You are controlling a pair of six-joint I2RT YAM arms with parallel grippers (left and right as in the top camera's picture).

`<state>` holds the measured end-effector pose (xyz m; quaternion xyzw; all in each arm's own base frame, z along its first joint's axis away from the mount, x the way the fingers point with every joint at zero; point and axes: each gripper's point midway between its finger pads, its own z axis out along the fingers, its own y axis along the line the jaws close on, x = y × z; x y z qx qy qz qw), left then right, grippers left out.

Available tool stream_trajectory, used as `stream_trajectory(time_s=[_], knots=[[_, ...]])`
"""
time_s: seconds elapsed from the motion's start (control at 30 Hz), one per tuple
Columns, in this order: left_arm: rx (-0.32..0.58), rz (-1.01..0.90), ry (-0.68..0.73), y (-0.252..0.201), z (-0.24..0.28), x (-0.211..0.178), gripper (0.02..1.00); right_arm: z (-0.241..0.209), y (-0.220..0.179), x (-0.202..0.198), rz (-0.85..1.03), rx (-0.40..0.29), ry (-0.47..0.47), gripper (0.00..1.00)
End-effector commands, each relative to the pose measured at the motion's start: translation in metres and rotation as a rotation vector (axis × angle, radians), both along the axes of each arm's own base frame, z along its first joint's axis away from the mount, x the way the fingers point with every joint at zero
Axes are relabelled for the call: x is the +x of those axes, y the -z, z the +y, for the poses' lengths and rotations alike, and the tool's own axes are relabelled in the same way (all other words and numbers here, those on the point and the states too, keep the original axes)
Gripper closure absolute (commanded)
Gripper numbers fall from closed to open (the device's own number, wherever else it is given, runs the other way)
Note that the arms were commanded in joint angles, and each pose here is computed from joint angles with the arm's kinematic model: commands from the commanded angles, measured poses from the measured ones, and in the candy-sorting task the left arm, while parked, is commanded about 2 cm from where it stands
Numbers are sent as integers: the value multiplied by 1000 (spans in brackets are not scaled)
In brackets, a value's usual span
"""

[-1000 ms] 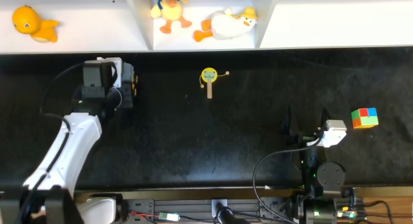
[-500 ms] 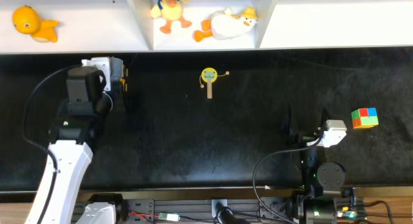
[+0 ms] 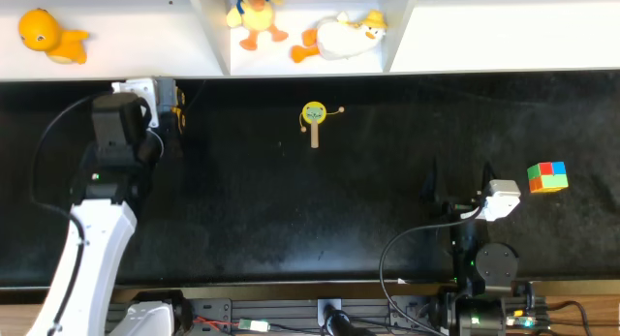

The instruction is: Store Toys

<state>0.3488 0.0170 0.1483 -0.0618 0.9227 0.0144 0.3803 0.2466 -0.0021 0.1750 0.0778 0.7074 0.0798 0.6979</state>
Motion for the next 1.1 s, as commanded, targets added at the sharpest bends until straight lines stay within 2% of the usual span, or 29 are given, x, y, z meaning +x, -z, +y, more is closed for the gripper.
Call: stream_trajectory(time_s=[0.03, 0.73, 1.1], knots=[[-26, -51, -7, -23, 0, 26, 717, -1, 3, 0, -2, 1, 5, 5], [-25, -67, -7, -38, 2, 107, 726, -1, 3, 0, -2, 1, 5, 5], [-25, -60, -8, -30, 3, 131, 724, -1, 3, 0, -2, 1, 5, 7]])
